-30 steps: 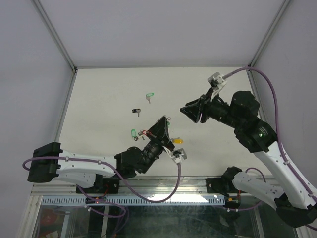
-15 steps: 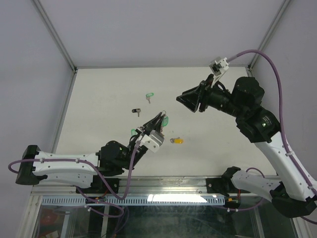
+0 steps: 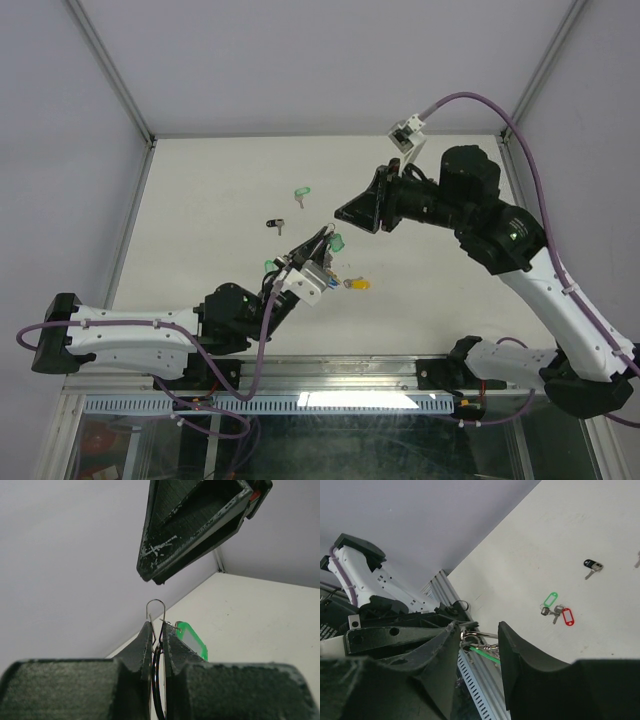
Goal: Put the keys on the keyring
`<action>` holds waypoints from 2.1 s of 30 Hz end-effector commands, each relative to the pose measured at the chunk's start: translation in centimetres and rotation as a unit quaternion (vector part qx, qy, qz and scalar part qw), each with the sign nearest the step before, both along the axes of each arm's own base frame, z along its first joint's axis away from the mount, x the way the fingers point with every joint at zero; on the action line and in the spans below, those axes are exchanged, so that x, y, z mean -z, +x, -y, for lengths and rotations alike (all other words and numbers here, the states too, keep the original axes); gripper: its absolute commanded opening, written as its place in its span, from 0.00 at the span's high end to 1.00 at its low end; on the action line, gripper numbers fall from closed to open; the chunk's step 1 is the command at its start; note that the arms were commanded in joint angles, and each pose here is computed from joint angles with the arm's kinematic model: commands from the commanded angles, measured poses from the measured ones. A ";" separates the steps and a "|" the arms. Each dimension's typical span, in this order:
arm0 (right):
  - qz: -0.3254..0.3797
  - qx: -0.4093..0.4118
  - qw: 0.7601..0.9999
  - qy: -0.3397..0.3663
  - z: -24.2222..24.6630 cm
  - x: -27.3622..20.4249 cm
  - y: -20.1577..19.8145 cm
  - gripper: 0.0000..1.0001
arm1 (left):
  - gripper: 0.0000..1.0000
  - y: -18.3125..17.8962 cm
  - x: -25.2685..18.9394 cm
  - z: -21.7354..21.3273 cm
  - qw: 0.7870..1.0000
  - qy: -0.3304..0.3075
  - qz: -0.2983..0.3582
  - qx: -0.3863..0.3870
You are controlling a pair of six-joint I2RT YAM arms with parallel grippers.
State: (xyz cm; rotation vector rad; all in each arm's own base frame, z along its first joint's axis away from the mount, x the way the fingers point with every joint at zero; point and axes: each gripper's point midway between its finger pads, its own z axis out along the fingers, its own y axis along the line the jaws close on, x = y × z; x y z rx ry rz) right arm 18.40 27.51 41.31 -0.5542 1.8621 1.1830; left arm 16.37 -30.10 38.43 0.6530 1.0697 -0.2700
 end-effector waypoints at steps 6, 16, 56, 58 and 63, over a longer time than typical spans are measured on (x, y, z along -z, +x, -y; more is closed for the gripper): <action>0.017 -0.029 0.999 -0.001 -2.2 -0.9 -2.0 0.67 | 1.00 0.1 -2.0 -0.6 0.999 -0.043 -0.003 0.005; 0.019 -0.035 0.999 -0.010 -2.7 -0.5 -2.2 0.94 | 1.00 0.0 -1.9 -0.6 0.999 -0.042 -0.006 0.009; 0.091 0.032 0.993 0.067 0.3 -6.3 -2.0 1.00 | 1.00 0.4 0.4 -2.3 0.998 -0.047 -0.043 -0.011; 0.094 0.029 0.993 0.069 0.3 -6.4 -2.1 1.00 | 1.00 0.4 0.4 -2.4 0.998 -0.048 -0.043 -0.012; 0.110 -0.002 0.991 0.072 -0.2 -6.7 -2.9 1.00 | 1.00 0.3 0.6 -2.1 0.998 -0.052 -0.047 -0.005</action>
